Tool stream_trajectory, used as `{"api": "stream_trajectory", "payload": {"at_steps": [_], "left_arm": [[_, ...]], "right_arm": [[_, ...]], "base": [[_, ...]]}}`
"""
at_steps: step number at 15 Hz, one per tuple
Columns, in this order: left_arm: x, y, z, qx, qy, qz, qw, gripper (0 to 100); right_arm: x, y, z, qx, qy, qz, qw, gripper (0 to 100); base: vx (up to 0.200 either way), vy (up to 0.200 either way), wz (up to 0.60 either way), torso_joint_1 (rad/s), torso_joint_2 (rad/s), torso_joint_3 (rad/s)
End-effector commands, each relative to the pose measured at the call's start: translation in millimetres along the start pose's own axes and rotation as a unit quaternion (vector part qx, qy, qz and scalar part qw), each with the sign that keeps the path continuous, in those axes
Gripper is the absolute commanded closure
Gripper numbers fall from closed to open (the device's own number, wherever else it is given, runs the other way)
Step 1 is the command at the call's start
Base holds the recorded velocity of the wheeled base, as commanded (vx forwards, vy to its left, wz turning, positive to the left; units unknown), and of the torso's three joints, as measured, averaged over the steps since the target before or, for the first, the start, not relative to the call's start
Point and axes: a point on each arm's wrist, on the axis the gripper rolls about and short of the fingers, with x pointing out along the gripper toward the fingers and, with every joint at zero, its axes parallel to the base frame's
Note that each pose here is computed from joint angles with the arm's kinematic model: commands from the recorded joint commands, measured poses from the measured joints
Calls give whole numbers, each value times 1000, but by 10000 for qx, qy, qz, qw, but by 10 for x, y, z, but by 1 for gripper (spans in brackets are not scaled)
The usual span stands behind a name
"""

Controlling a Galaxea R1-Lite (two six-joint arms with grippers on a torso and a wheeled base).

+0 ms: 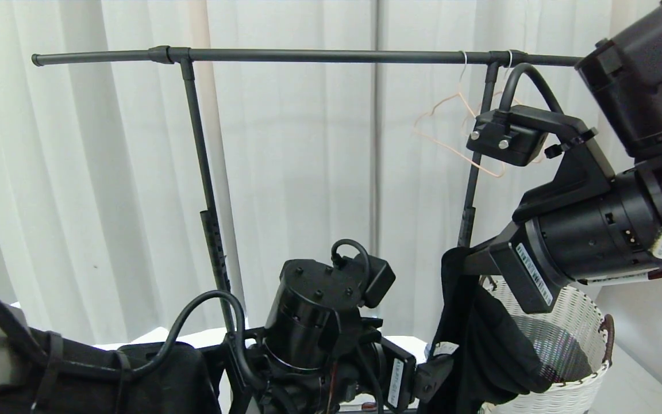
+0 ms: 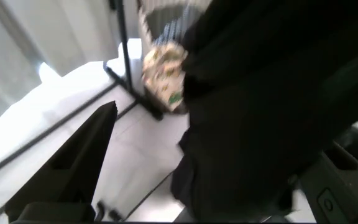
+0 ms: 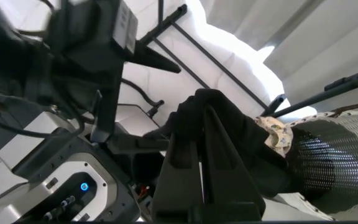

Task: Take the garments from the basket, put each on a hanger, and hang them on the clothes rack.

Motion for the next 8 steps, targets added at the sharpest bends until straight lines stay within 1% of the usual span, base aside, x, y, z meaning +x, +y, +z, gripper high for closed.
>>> {"api": "stream_trajectory", "payload": {"at_steps": [1, 4, 6, 8], "left_arm": [[52, 44, -132, 23, 244, 117, 9996, 0], [25, 86, -253, 208, 424, 295, 9984, 0], [14, 104, -324, 427, 556, 320, 9970, 0], [14, 104, -324, 442, 558, 311, 9970, 0]], "right_arm": [[-22, 0, -2, 1, -24, 4, 10000, 100], [-22, 0, -2, 1, -24, 4, 10000, 100], [-22, 0, -2, 1, -24, 4, 10000, 100], [-28, -1, -2, 2, -33, -3, 10000, 100]], "base": [[0, 0, 0, 0, 0, 0], [0, 0, 0, 0, 0, 0], [0, 0, 0, 0, 0, 0], [0, 0, 0, 0, 0, 0]]}}
